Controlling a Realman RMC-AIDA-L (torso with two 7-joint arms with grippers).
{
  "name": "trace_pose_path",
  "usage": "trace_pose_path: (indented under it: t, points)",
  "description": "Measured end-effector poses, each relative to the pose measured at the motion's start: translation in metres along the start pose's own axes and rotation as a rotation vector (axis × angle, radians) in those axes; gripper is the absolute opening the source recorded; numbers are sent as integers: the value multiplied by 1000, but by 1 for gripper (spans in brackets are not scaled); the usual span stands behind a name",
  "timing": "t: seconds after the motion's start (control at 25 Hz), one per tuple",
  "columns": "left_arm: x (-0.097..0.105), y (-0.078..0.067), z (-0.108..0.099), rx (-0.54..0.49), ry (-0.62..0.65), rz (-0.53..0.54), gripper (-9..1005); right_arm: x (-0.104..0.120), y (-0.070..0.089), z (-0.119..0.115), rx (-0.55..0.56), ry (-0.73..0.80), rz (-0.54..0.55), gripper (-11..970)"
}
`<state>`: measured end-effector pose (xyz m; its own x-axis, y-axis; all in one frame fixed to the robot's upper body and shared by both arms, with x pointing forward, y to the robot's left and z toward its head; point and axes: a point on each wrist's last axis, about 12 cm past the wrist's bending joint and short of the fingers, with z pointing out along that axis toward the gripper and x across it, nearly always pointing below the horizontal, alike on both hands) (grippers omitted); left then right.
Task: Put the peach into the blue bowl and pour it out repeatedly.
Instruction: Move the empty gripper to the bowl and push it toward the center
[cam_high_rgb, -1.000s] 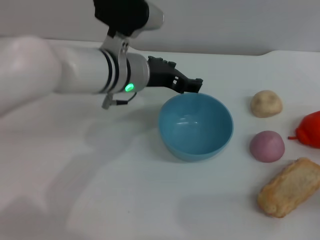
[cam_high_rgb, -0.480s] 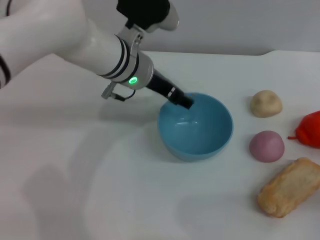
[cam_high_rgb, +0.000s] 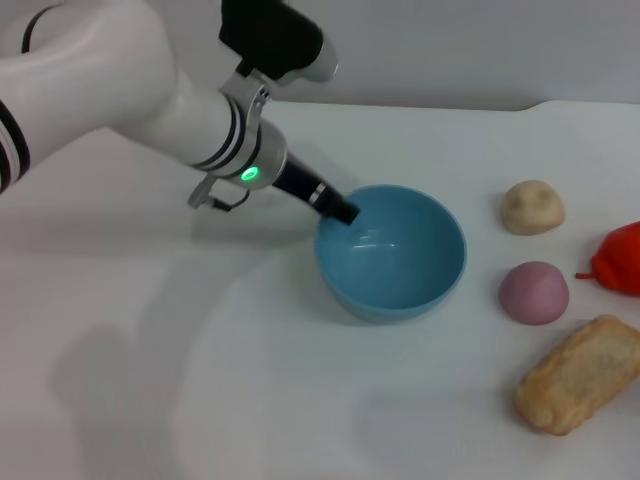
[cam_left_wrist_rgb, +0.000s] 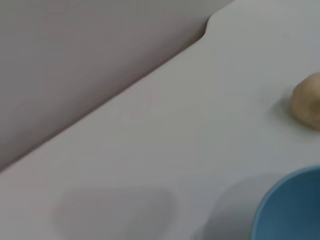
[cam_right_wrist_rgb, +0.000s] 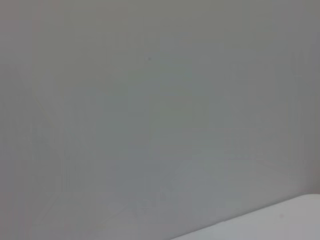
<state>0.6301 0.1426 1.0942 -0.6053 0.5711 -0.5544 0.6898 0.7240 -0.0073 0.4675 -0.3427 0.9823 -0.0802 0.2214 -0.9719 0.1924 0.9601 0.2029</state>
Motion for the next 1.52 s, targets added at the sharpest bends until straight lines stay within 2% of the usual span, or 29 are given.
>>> trace_pose_path:
  t: [0.36, 0.6, 0.92, 1.36, 1.52]
  points:
    - [14, -2, 6, 9, 31, -30, 689, -1, 1, 1, -3, -3, 0, 787]
    - [16, -5, 10, 37, 21, -78, 664, -1, 1, 2, -3, 0, 0, 787]
    - [18, -8, 11, 50, 27, -78, 630, 0, 3, 3, -5, 0, 3, 788]
    - [15, -11, 11, 52, 33, -55, 181, 0, 4, 2, -8, 2, 6, 787]
    - [13, -13, 11, 58, 32, -51, 92, 0, 4, 3, -8, 3, 5, 787]
